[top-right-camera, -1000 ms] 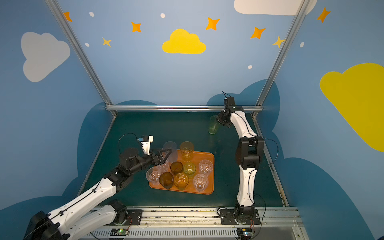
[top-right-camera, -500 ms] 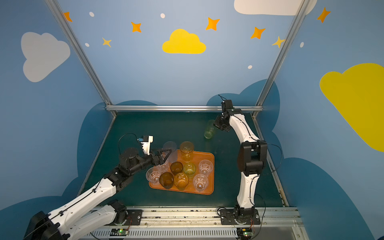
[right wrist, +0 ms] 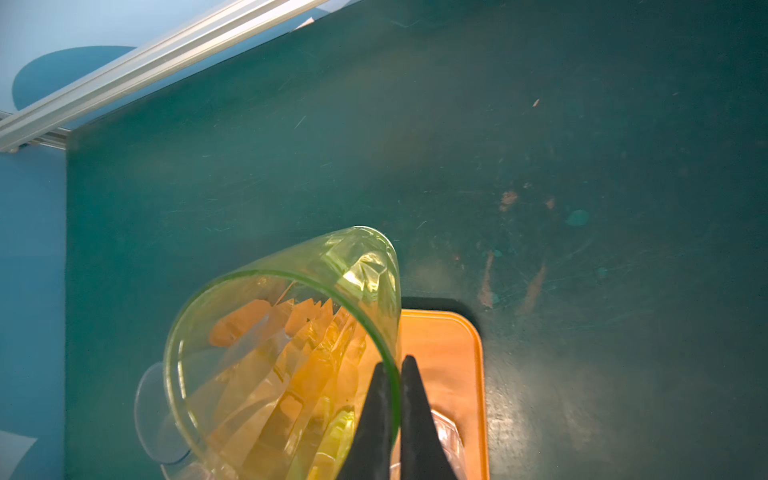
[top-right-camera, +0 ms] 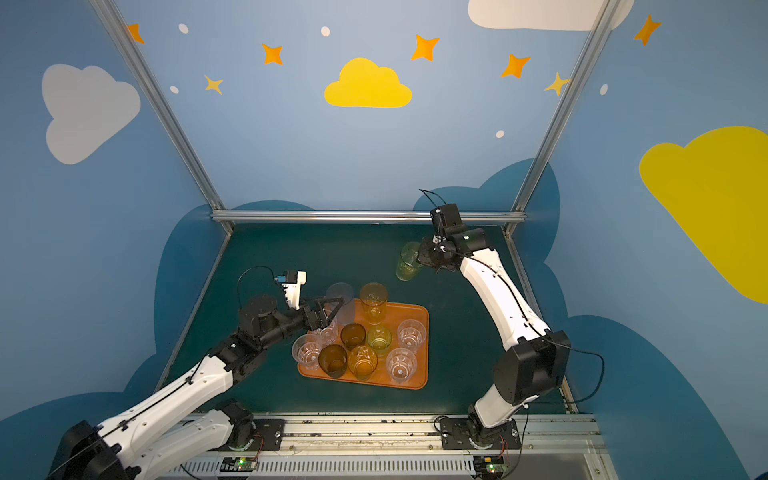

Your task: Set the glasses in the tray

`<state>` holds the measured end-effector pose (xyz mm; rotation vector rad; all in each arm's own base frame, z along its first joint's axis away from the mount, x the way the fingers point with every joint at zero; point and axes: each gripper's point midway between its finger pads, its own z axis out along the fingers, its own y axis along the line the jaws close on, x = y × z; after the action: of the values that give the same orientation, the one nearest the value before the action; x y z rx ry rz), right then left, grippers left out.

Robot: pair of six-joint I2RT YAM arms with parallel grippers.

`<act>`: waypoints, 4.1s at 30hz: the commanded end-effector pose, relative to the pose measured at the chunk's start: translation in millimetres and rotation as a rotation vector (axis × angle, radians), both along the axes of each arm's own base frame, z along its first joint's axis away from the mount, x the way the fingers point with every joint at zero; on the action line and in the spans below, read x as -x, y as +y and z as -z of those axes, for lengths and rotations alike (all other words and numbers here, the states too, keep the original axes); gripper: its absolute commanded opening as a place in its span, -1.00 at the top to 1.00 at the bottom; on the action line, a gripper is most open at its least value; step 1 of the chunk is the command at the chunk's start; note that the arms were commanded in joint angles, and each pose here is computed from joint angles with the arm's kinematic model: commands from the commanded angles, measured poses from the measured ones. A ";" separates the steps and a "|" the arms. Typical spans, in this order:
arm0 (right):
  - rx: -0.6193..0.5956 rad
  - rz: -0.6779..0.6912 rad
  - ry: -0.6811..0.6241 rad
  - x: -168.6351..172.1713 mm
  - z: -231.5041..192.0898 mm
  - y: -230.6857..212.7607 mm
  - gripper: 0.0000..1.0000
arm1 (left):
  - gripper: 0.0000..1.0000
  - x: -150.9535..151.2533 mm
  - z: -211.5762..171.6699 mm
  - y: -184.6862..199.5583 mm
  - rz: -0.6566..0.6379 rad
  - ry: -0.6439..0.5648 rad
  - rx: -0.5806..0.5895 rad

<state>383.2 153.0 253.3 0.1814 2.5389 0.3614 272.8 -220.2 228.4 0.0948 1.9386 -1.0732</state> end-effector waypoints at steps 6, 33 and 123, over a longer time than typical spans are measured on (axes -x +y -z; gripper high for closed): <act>0.056 -0.002 -0.028 29.2 -11.2 -8.5 1.00 | -1.00 -1.5 2.7 -2.6 0.009 -0.011 -0.016; 0.029 -0.067 0.185 76.6 78.1 21.3 1.00 | -1.00 -1.4 4.8 -3.1 0.009 0.008 -0.008; 0.348 0.095 -0.628 -10.2 161.0 -147.4 -0.75 | -1.00 -118.5 136.3 266.3 -0.900 0.056 -0.692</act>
<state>382.8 -11.2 84.3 0.1716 1.9808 -0.0514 389.4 51.7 89.4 -0.4424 1.9952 0.2284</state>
